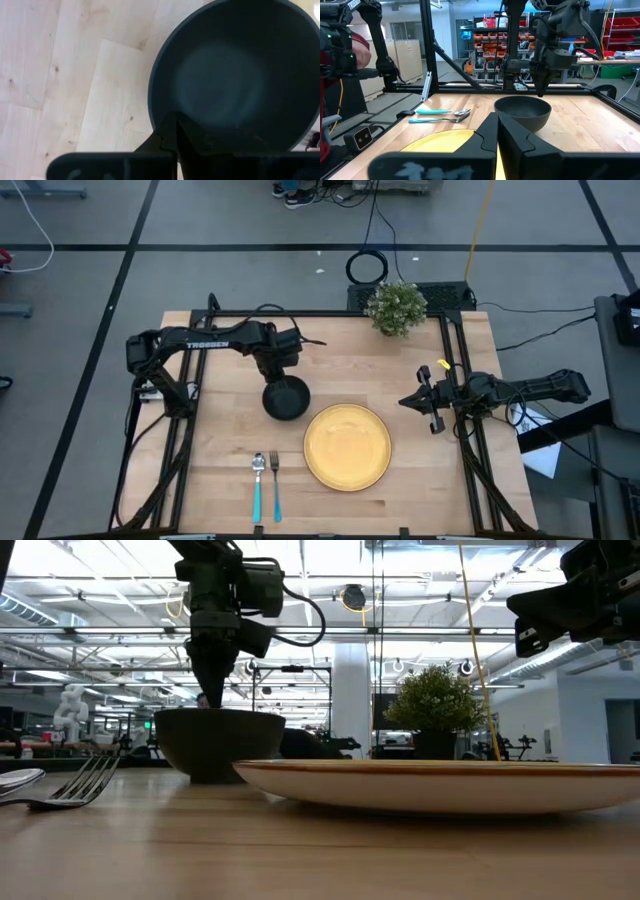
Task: Set table place
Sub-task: Put the black bowl on the yellow plate
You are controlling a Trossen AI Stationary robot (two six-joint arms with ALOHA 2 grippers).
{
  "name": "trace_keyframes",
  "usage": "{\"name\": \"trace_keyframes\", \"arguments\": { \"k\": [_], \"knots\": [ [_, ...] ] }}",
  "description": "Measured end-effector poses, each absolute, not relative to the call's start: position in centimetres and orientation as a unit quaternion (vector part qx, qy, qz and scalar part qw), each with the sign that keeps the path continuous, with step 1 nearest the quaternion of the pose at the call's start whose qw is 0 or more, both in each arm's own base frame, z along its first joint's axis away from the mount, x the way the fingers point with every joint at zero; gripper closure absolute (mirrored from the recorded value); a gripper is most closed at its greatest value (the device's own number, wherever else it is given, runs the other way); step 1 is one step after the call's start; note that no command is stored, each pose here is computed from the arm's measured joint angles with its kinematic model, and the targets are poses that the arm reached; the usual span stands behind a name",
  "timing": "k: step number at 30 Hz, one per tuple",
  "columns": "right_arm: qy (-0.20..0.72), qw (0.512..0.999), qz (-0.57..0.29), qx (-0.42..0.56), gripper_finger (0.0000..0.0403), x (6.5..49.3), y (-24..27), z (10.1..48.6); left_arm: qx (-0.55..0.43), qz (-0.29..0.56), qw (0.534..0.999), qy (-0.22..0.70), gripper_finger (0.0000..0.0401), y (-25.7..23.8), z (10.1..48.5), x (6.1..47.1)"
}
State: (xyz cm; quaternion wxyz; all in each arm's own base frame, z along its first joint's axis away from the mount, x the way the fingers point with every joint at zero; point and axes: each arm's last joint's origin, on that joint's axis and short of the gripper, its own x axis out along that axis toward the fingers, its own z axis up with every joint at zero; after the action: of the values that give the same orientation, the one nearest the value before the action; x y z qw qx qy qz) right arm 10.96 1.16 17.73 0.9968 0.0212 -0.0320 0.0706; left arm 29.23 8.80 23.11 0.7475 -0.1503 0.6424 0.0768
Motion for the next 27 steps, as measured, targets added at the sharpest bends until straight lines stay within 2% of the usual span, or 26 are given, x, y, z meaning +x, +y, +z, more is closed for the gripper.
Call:
{"name": "trace_keyframes", "arguments": {
  "k": [4, 13, 19, 27],
  "knots": [
    [-0.032, 0.997, 0.071, 0.021, 0.0403, 10.96, 1.16, 17.73, -0.15, 0.077, 0.747, 0.643, 0.0394, 8.81, 23.11, 29.23],
    [-0.032, 0.997, 0.071, 0.021, 0.0403, 10.96, 1.16, 17.73, -0.151, 0.078, 0.748, 0.642, 0.034, 8.76, 23.23, 29.15],
    [-0.032, 0.997, 0.071, 0.021, 0.0403, 10.96, 1.16, 17.73, -0.148, 0.075, 0.748, 0.643, 0.0279, 8.4, 23.23, 29.25],
    [-0.032, 0.997, 0.071, 0.021, 0.0403, 10.96, 1.16, 17.73, -0.144, 0.075, 0.748, 0.644, 0.0165, 8.06, 23.22, 29.34]
  ]
}}
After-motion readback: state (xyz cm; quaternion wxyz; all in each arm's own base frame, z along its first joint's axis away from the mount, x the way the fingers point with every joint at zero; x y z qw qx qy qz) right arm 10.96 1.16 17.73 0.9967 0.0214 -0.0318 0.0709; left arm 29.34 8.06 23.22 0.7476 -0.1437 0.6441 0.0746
